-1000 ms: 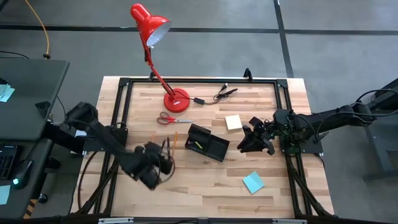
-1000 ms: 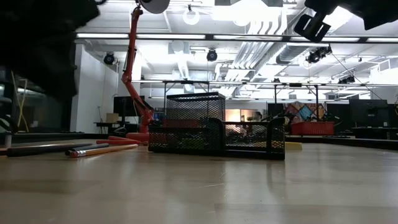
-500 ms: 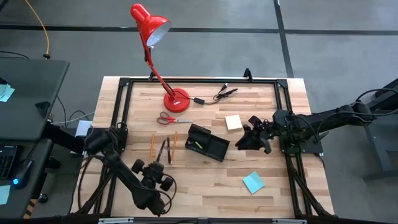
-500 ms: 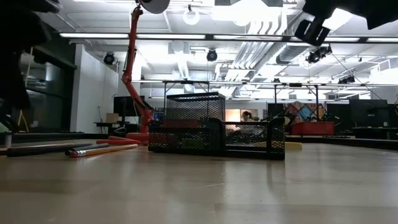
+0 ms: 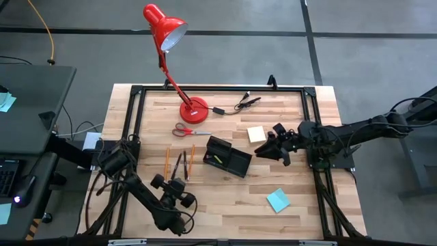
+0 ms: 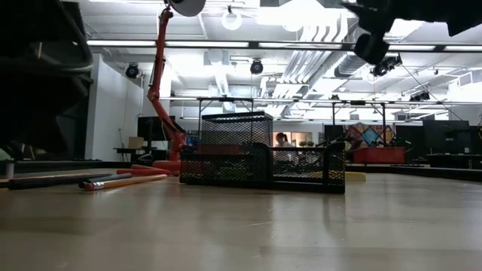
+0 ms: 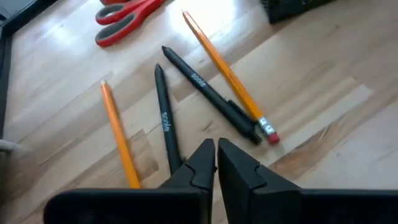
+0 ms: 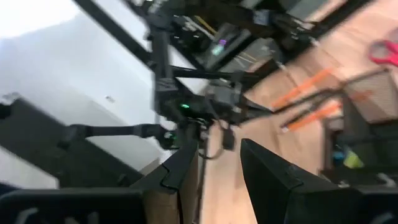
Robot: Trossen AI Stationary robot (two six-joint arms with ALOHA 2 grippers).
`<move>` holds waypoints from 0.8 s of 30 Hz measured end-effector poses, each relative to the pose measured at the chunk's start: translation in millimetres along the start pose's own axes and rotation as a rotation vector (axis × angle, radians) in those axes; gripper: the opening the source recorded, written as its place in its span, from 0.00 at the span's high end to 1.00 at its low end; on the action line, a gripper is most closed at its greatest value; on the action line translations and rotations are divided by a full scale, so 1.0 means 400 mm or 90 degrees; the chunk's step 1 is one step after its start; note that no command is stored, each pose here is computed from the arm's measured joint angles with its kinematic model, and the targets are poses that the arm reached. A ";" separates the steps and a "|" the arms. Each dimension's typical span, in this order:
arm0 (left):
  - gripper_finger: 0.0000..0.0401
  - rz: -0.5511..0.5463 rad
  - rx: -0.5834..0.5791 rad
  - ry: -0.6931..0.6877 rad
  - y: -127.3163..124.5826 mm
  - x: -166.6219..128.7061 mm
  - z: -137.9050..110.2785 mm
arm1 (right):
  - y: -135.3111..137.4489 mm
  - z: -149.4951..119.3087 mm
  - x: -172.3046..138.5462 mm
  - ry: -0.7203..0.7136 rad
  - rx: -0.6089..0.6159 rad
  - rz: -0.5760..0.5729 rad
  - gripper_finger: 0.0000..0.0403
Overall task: Pick and place office supplies into organizer
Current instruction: Put the right black pen into the black desk organizer
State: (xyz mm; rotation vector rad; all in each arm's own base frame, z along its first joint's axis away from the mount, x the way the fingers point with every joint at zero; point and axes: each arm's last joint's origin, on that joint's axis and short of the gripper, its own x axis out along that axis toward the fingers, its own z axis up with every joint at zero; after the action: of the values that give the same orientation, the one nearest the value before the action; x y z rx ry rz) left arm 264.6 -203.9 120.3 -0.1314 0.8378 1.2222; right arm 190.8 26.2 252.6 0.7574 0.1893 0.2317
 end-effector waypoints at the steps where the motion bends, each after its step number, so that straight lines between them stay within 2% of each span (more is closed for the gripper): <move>1: 0.98 0.000 0.000 -0.001 0.001 0.003 -0.002 | -0.003 -0.002 0.001 0.000 0.001 -0.011 0.71; 7: 0.98 -0.021 -0.030 -0.007 -0.016 0.034 0.006 | -0.017 -0.012 0.003 0.015 0.008 -0.056 0.71; 10: 0.98 -0.044 -0.029 -0.057 -0.022 0.036 0.020 | -0.017 -0.017 0.004 0.041 0.012 -0.043 0.71; 14: 0.99 -0.075 -0.050 -0.099 -0.022 0.030 0.054 | -0.016 -0.017 0.003 0.045 0.061 -0.036 0.71; 18: 1.00 -0.095 -0.059 -0.122 -0.024 0.018 0.074 | -0.015 -0.018 0.003 0.051 0.056 -0.029 0.71; 19: 1.00 -0.101 -0.054 -0.131 -0.026 0.013 0.075 | -0.015 -0.019 0.003 0.056 0.056 -0.025 0.71; 21: 1.00 -0.106 0.011 -0.140 -0.029 0.000 0.073 | -0.013 -0.020 0.003 0.070 0.054 -0.010 0.71; 24: 0.99 -0.106 0.025 -0.083 -0.035 0.001 0.067 | -0.010 -0.023 0.003 0.097 0.033 0.019 0.71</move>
State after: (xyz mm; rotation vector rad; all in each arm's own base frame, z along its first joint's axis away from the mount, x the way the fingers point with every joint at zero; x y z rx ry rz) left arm 289.9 -195.1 134.0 -0.0869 0.7225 1.0466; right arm 190.1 29.8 243.3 0.7952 0.3300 0.3140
